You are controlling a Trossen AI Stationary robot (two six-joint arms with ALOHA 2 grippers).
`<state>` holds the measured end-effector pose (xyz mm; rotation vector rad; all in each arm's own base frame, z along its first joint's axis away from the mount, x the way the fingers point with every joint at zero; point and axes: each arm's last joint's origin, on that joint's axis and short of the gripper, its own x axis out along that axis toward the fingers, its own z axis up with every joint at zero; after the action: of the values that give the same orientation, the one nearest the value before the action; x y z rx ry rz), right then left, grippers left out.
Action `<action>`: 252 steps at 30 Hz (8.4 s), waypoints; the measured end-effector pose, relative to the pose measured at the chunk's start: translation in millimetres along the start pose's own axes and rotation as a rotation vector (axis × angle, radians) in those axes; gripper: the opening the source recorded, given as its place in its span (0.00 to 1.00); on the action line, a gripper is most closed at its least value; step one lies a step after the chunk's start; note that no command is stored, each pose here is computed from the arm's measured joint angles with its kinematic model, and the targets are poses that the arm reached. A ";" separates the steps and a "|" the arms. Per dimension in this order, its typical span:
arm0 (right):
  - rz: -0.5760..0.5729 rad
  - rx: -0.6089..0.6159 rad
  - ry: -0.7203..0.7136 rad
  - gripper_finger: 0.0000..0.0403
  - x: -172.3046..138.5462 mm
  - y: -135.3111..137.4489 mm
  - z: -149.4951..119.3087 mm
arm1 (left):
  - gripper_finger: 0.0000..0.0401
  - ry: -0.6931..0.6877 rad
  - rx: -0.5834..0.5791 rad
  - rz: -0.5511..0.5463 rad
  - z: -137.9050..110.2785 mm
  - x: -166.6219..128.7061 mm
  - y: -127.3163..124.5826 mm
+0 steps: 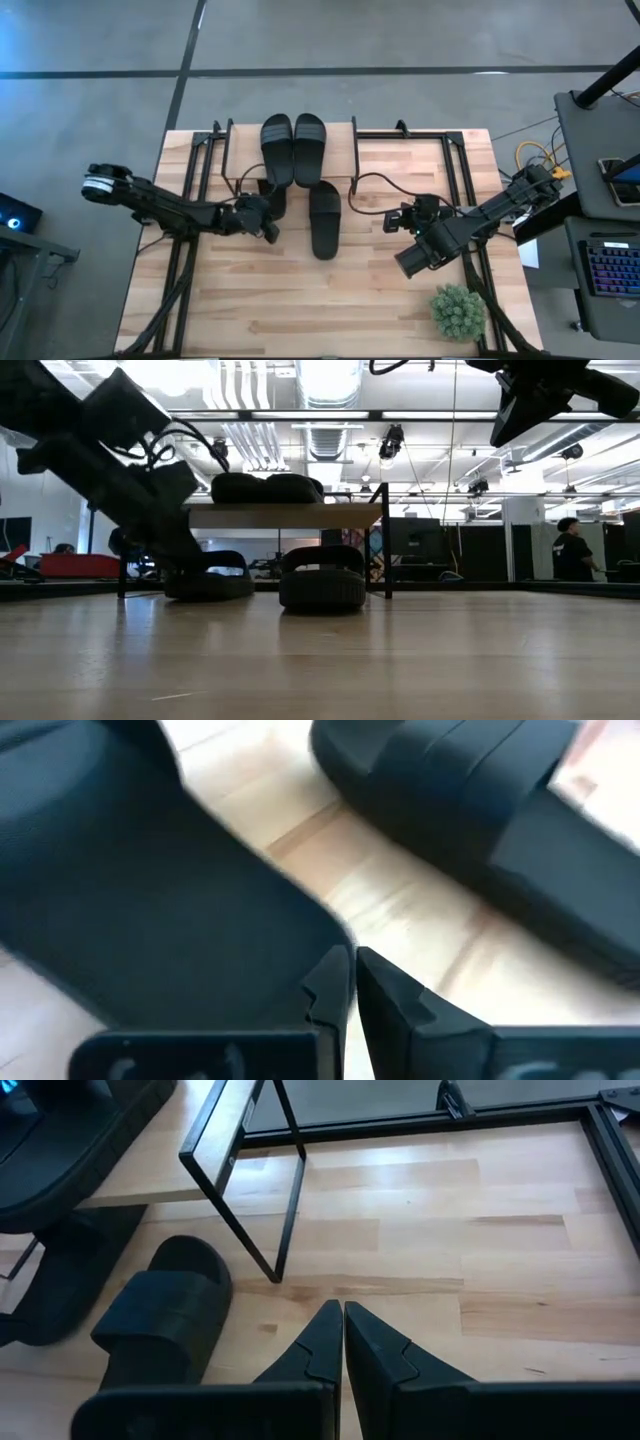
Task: Pick and place slides into the shelf
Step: Adjust the big black slides under the shelf
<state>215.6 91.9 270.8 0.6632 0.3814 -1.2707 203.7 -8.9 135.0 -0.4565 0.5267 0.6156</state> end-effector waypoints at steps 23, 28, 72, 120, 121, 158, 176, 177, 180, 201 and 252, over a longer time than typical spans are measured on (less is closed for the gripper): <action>-0.022 -0.043 0.026 0.02 1.9 -0.8 -1.1 | 0.03 0.063 -0.010 0.190 -9.2 -5.8 16.2; -0.036 -0.040 0.022 0.02 5.3 0.1 1.2 | 0.03 -0.019 -0.053 0.164 -0.8 -9.5 13.2; -0.044 -0.106 0.068 0.02 7.2 2.9 1.0 | 0.03 0.067 0.040 0.136 -12.2 5.9 7.7; -0.053 -0.107 0.090 0.02 9.6 1.5 -2.7 | 0.03 0.230 0.191 0.020 -13.7 4.2 6.0; -0.053 -0.108 0.090 0.02 9.7 1.4 -2.7 | 0.03 0.214 0.191 0.034 -13.4 5.0 6.1; 0.424 0.143 0.576 0.02 64.8 43.5 -82.9 | 0.03 0.110 0.104 -0.367 2.7 -73.4 -18.2; 0.264 -0.093 0.605 0.02 93.8 124.5 -134.2 | 0.02 0.009 0.056 -0.471 11.8 -104.4 -9.2; 0.251 -0.104 0.598 0.02 96.1 127.2 -133.7 | 0.02 0.009 0.059 -0.471 11.8 -104.6 -8.9; 0.259 -0.113 0.579 0.02 102.3 135.8 -128.9 | 0.02 0.010 0.063 -0.469 11.3 -104.1 -9.0; 0.115 -0.144 0.455 0.02 165.2 133.3 -76.3 | 0.02 0.034 0.094 -0.437 6.0 -97.8 -11.0; 0.157 -0.233 0.322 0.02 188.6 125.0 -41.5 | 0.02 -0.036 0.053 -0.400 9.9 -98.0 -11.9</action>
<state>390.2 -3.9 155.6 0.6843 0.7171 -0.9523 146.5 -53.2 202.8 -0.4837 0.4015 0.2249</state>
